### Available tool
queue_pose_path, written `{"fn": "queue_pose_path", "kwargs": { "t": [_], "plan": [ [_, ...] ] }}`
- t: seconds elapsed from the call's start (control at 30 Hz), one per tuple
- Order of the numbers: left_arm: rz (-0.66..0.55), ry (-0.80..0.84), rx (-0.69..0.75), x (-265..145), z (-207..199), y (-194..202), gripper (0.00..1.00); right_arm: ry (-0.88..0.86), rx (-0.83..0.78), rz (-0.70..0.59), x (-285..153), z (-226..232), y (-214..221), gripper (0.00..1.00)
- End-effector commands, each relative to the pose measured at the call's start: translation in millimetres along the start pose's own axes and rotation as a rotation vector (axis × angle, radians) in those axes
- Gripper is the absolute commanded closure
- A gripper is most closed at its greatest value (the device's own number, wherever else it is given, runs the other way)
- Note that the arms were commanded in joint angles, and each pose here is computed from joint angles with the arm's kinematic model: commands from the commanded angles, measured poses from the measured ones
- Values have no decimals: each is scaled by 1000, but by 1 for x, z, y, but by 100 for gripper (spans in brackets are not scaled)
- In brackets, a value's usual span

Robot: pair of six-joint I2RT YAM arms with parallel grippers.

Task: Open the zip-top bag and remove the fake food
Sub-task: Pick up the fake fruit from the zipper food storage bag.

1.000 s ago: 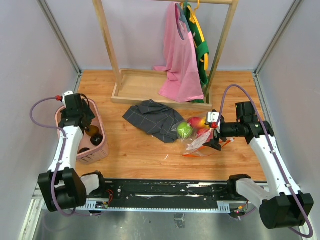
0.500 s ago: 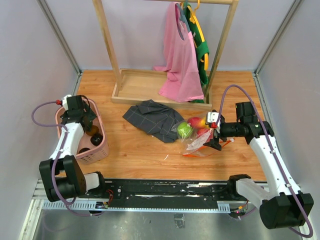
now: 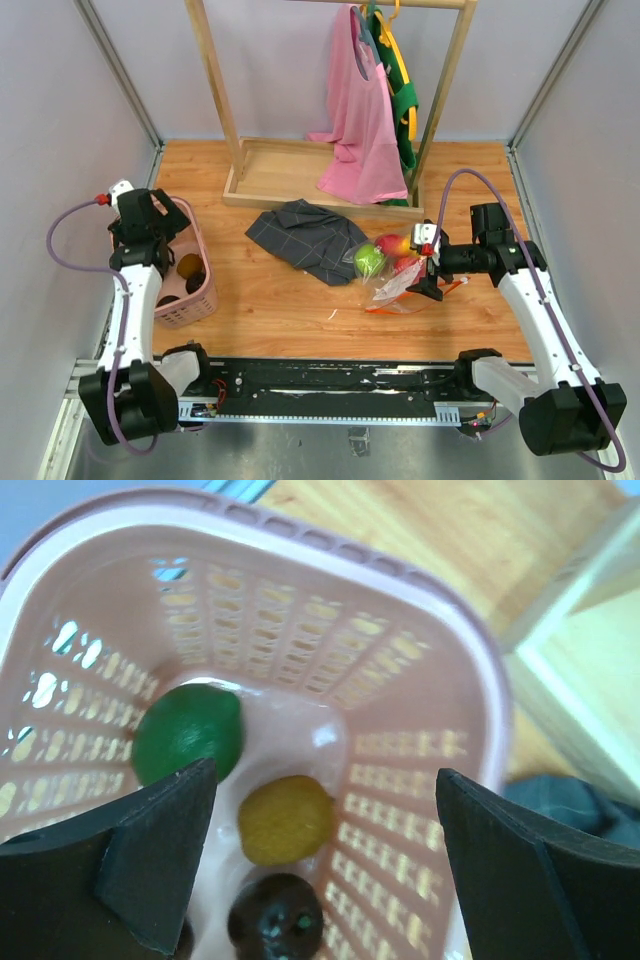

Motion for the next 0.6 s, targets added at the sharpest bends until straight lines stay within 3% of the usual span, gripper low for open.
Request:
{"fn": "queue_pose_path", "kwargs": {
  "t": [0.0,0.1,0.3,0.57],
  "plan": [
    [-92,220,2,-39,-24,-29,6,-48,9,-18,5,9,-1,2],
    [-131,396,10,-66,-43,-32,7,-59,3,-24,6,11,-1,2],
    [-90,787,-4,-117,-85,-18,23,-83,-23,-49,5,17,-4,2],
    [-89,1125,71,-190,-144,24,24,-78,-14,-124,-7,21,-11,1]
  ]
}}
Point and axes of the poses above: each gripper's point midway between its finger pads, its own x axis out along the fingers, its own z axis along the line the jaws close on, y = z × x, the point moved 3 cm from there along -x, back along the fingers, and after that the axes turned 7 degrees about x, right-handed, at the moved point
